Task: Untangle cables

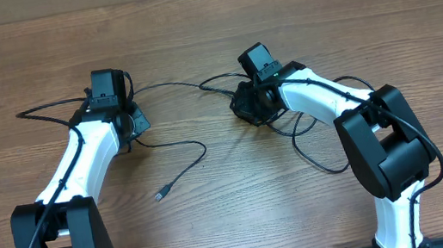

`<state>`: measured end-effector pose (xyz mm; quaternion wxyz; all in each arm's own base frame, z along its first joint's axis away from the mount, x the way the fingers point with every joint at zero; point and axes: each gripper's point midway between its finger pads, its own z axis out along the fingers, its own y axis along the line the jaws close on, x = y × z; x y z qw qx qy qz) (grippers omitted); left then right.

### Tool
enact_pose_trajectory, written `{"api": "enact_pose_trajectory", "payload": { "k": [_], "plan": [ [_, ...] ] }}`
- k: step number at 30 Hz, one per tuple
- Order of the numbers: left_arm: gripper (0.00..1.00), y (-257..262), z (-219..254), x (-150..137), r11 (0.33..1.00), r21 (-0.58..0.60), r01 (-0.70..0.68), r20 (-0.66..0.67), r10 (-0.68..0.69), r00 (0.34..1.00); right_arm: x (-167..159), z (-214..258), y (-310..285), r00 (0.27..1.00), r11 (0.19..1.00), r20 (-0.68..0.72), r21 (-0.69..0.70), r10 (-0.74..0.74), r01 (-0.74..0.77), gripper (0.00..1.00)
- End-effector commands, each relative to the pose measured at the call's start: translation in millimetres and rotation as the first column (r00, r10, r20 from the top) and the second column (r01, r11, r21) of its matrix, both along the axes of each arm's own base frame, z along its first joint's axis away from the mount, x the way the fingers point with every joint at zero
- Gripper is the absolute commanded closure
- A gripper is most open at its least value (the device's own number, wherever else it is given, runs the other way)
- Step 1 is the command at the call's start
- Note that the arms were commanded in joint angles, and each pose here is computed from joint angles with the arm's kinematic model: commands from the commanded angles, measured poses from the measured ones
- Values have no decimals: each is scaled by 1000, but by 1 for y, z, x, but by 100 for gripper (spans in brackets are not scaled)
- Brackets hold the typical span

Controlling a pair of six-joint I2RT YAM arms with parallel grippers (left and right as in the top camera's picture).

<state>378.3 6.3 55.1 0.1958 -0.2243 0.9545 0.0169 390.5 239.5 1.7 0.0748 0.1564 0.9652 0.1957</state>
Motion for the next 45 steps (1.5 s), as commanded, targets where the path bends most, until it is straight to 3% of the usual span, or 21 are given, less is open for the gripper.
{"api": "enact_pose_trajectory", "payload": {
  "k": [1, 19, 31, 42, 45],
  "plan": [
    [96, 0, -3, -3, 1000, -8, -19, -3, 19, 1000, -7, -8, -2, 1000, 1000, -19, -13, 2, -2, 96],
    [96, -1, -3, -3, 1000, -14, -16, -4, 16, 1000, -12, -26, -10, 996, 997, -72, -52, -62, 58, 96],
    [96, 7, -2, -4, 999, 15, -36, -3, 36, 999, -7, -33, -53, 966, 971, -128, -116, -225, 210, 96],
    [96, 41, -10, -17, 987, 8, -162, -49, 162, 986, 11, -33, -98, 934, 941, -132, -116, -332, 318, 96],
    [95, 43, -18, -24, 971, -25, -238, -79, 236, 969, 12, -33, -102, 930, 938, -132, -115, -342, 328, 86]
  ]
}}
